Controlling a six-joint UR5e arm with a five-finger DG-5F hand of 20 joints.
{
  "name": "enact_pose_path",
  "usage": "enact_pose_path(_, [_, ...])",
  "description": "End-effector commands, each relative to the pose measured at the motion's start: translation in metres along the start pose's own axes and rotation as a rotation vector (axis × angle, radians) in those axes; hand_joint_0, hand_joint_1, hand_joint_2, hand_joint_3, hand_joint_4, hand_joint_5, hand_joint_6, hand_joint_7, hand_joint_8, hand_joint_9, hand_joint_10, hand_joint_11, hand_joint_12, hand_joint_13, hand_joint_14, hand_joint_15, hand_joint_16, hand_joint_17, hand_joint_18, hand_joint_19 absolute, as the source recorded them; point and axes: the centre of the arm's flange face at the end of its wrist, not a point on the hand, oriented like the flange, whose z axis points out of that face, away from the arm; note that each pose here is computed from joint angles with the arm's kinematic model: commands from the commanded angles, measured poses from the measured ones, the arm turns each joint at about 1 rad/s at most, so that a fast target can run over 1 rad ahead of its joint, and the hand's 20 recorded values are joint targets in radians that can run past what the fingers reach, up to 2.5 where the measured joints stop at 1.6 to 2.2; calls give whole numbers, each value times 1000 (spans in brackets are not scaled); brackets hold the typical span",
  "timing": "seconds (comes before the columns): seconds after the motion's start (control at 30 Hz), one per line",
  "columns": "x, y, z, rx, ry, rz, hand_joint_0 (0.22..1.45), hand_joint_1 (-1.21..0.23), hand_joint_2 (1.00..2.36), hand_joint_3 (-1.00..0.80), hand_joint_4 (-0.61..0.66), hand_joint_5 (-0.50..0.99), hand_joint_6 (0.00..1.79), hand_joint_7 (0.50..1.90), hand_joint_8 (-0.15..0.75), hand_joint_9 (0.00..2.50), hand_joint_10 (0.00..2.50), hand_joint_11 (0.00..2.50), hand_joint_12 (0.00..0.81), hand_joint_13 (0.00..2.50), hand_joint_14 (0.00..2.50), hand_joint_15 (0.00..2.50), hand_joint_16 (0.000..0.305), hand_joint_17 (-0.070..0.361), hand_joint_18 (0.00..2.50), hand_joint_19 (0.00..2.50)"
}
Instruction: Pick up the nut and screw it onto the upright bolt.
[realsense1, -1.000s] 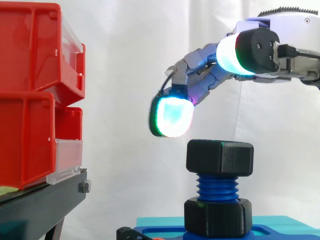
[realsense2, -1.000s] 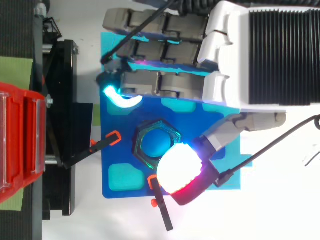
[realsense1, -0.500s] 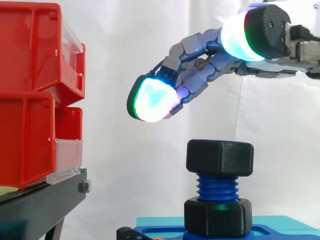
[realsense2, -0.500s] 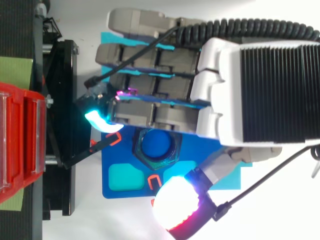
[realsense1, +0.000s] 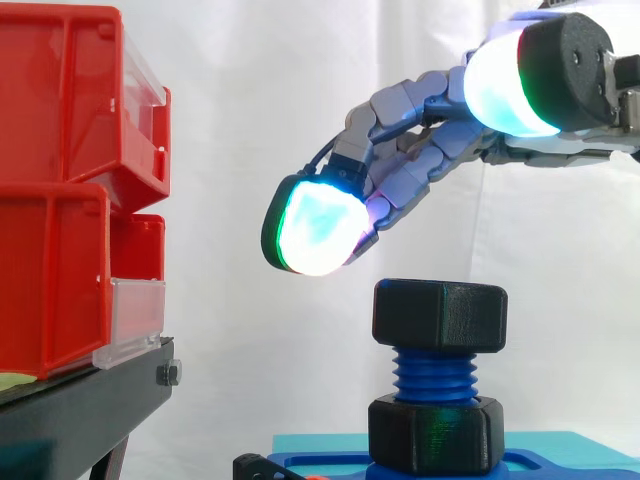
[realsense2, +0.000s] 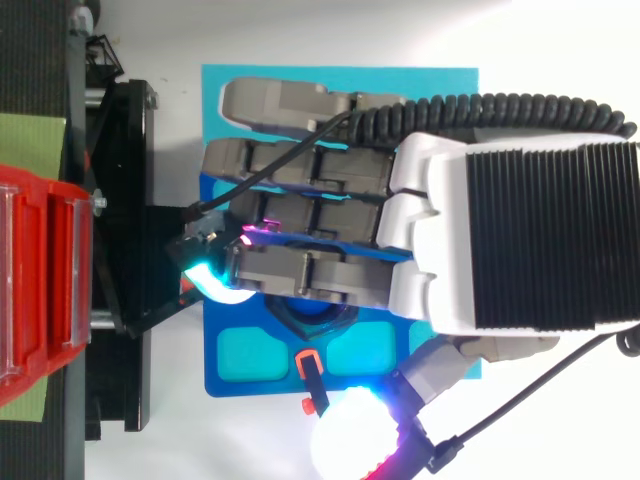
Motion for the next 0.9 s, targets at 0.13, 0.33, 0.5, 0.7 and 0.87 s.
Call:
enact_pose_path(0.13, [4, -5, -4, 6, 34, 2, 507, -24, 1000, -500, 256, -62, 503, 805, 235, 635, 0, 0, 281, 348, 0, 0, 29, 64, 0, 0])
enact_pose_path(0.33, [5, -7, -6, 11, 43, 2, 513, -47, 1000, -500, 293, -28, 504, 914, 240, 679, 0, 0, 271, 368, 0, 0, 27, 62, 0, 0])
enact_pose_path(0.5, [8, -9, -9, 14, 70, 0, 519, -74, 1000, -500, 265, 2, 504, 1057, 244, 733, 0, 0, 263, 396, 0, 0, 25, 57, 2, 0])
enact_pose_path(0.7, [7, -16, -12, 24, 77, -2, 522, -79, 1000, -500, 185, 36, 504, 1227, 249, 829, 0, 0, 245, 445, 0, 0, 22, 50, 48, 0])
enact_pose_path(0.87, [8, -25, -15, 34, 83, -31, 528, -95, 1000, -500, 134, 61, 503, 1301, 245, 957, 0, 0, 206, 507, 0, 0, 16, 37, 112, 0])
